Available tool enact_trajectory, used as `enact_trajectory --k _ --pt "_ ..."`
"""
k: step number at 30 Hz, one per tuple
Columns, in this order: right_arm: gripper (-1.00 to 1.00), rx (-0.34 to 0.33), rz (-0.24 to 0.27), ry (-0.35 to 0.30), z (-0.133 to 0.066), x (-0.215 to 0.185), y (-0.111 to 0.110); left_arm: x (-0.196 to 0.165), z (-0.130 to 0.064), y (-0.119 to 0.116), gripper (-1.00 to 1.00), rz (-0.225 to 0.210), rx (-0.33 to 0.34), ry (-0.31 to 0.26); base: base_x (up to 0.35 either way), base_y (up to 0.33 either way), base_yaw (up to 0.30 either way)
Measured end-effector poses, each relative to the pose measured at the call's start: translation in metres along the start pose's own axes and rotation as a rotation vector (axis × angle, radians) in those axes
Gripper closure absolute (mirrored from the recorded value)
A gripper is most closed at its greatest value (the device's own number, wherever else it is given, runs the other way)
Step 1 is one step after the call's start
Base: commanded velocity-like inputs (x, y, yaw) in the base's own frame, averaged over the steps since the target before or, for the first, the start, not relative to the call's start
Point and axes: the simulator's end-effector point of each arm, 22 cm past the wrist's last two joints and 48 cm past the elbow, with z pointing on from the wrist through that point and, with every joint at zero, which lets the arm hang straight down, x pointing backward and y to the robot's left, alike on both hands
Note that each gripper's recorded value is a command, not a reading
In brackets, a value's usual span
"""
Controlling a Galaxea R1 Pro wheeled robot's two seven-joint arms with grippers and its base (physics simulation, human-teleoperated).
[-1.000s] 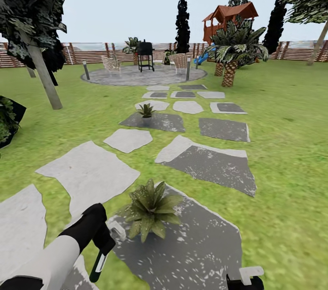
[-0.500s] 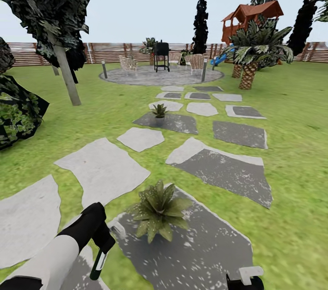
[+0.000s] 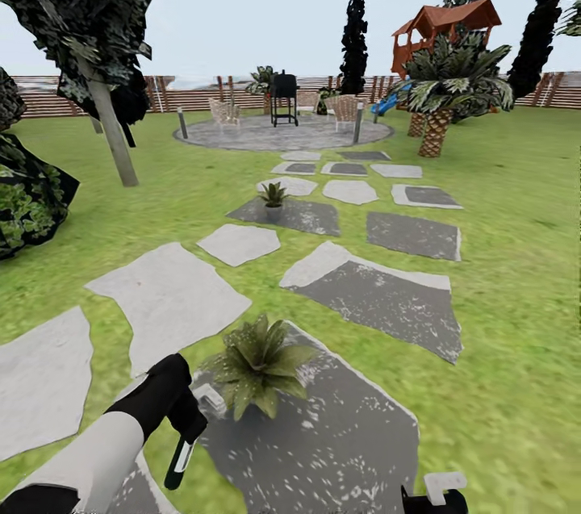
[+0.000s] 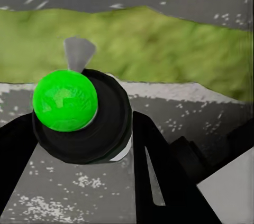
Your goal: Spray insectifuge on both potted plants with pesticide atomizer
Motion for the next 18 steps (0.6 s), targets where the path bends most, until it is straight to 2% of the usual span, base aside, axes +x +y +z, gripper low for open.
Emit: enact_trajectory --k 3,6,11,18 --pt "-1.00 -0.001 0.001 -0.001 0.000 0.000 0.001 -0.009 -0.009 0.006 1.00 -0.007 -0.010 -0.012 0.072 -0.165 0.239" --pt "-1.00 -0.001 0.001 0.000 0.000 0.000 0.001 -0.018 -0.021 0.012 1.00 -0.033 -0.023 -0.017 0.016 -0.025 0.273" --pt "-1.00 -0.001 0.001 0.000 0.000 0.000 0.001 -0.031 -0.032 0.016 1.00 -0.033 -0.034 -0.036 0.043 -0.029 0.262" --pt "-1.00 -0.001 0.001 -0.001 0.000 0.000 0.001 -0.033 -0.034 0.017 1.00 -0.031 -0.037 -0.038 0.215 -0.171 0.037"
